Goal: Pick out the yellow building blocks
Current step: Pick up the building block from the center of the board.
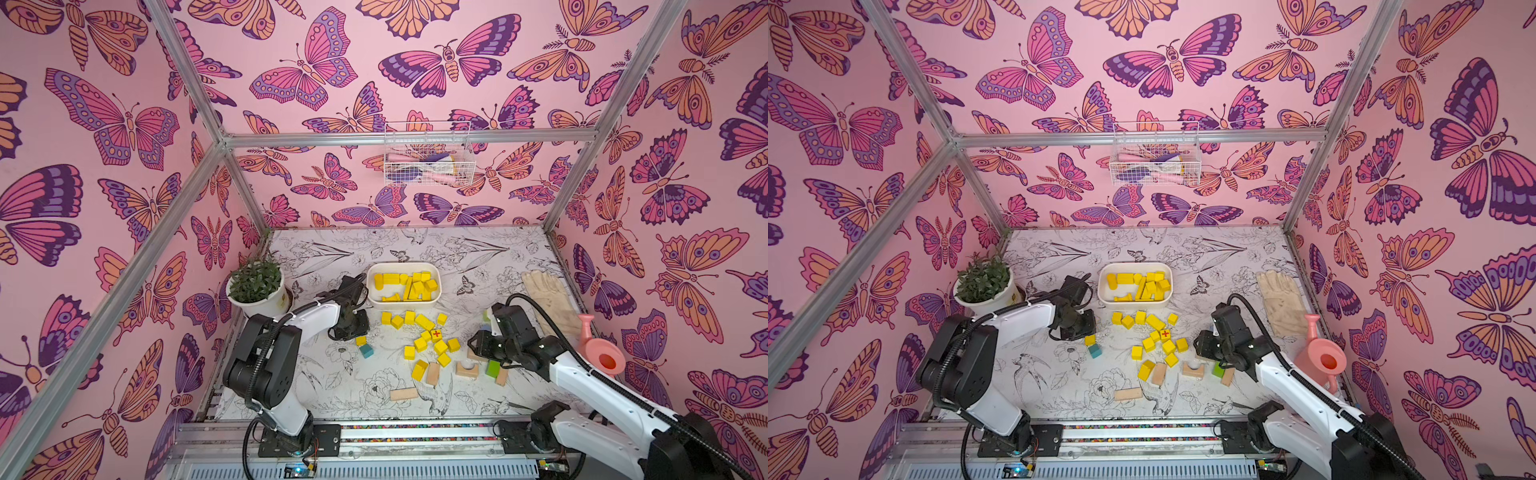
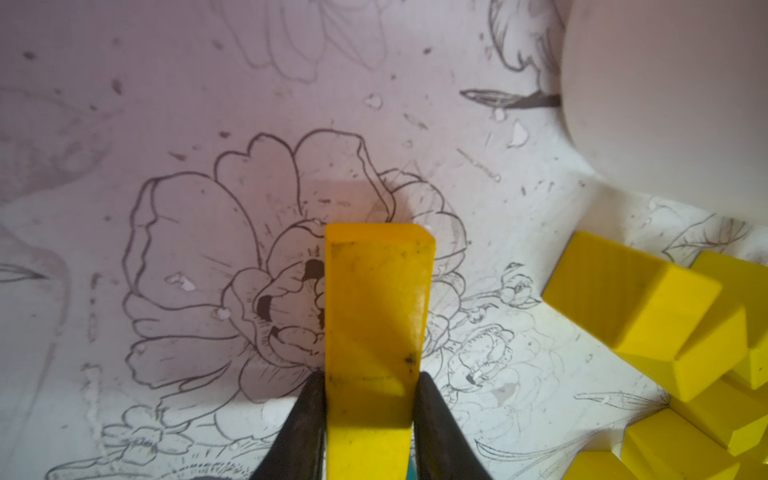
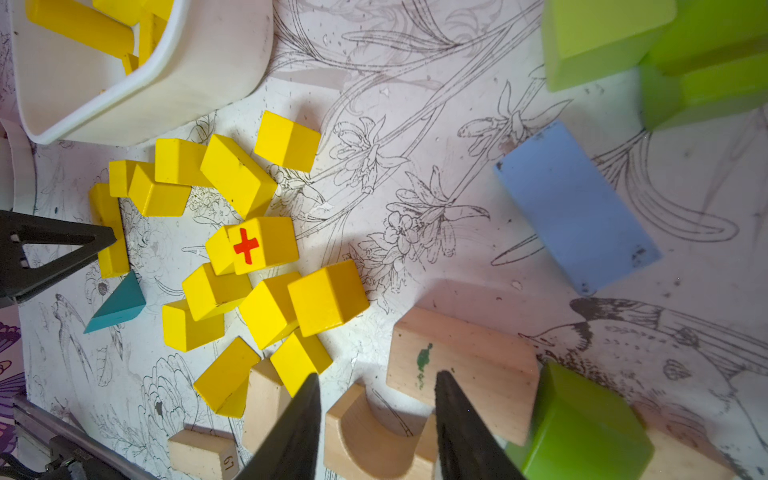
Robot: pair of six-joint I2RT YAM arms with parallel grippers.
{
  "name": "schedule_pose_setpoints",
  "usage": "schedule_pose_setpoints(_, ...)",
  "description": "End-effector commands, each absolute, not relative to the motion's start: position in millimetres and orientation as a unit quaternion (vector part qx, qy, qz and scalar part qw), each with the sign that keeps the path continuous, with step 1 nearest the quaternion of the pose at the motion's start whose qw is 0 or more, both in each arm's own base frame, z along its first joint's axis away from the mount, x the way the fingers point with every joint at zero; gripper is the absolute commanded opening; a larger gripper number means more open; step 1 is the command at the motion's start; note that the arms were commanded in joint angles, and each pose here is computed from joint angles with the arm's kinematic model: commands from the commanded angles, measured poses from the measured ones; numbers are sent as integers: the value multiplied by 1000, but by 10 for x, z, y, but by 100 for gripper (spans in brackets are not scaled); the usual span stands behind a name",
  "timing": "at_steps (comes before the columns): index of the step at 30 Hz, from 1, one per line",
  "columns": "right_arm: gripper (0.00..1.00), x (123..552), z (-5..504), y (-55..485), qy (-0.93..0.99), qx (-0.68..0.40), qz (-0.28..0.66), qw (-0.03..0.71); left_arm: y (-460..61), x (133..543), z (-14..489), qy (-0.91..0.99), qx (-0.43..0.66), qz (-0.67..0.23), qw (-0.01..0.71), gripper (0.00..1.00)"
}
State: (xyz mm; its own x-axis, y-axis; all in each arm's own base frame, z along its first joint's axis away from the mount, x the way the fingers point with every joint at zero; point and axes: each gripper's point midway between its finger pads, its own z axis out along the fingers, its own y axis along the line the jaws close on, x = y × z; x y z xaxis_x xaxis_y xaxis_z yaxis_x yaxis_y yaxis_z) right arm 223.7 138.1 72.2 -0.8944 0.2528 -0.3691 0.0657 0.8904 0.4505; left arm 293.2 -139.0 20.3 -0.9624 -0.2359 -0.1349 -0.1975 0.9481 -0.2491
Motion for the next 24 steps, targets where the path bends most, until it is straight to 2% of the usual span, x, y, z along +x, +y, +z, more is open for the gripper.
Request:
schedule_pose_setpoints(1,46,2242,713,1375,948,89,219,211,-1355,2821,182,985,-108,-112,75,23)
schedule_pose_setpoints(16,46,2251,707,1379,948,90,220,211,-1399,2847,592,976,-77,-141,147,25)
schedule_pose_setpoints(24,46,2251,700,1378,948,91,221,210,-1550,3171,989,971,-44,-151,181,27)
